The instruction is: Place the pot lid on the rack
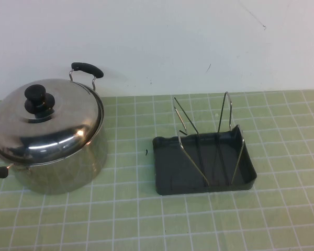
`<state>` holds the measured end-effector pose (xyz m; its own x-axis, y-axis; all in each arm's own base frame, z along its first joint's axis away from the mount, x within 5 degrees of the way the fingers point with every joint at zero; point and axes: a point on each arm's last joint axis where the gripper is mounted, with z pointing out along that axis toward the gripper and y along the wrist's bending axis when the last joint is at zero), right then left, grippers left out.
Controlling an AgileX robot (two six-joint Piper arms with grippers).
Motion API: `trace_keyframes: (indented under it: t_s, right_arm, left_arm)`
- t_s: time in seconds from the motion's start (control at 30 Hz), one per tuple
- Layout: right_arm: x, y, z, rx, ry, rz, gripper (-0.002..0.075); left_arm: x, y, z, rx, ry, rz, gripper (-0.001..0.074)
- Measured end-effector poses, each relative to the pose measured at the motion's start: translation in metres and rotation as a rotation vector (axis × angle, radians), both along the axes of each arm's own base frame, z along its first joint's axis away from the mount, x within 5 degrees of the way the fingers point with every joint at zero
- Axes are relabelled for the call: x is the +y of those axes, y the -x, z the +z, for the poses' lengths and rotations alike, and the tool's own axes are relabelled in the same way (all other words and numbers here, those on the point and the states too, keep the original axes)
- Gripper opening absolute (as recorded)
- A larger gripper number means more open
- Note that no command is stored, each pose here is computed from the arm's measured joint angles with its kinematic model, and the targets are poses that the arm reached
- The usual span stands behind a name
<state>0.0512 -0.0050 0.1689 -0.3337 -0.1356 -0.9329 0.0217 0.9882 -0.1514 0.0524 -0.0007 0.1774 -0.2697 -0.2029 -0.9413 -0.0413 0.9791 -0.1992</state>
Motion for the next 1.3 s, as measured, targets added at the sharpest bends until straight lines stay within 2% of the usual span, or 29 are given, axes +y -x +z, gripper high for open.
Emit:
trace_keyframes:
  t_s: [1.3]
  right_arm:
    - [-0.0001, -0.0001, 0.0002, -0.002, 0.003, 0.0, -0.0001]
  left_arm:
    - [0.0008, -0.0001, 0.0003, -0.004, -0.027, 0.002, -0.0002]
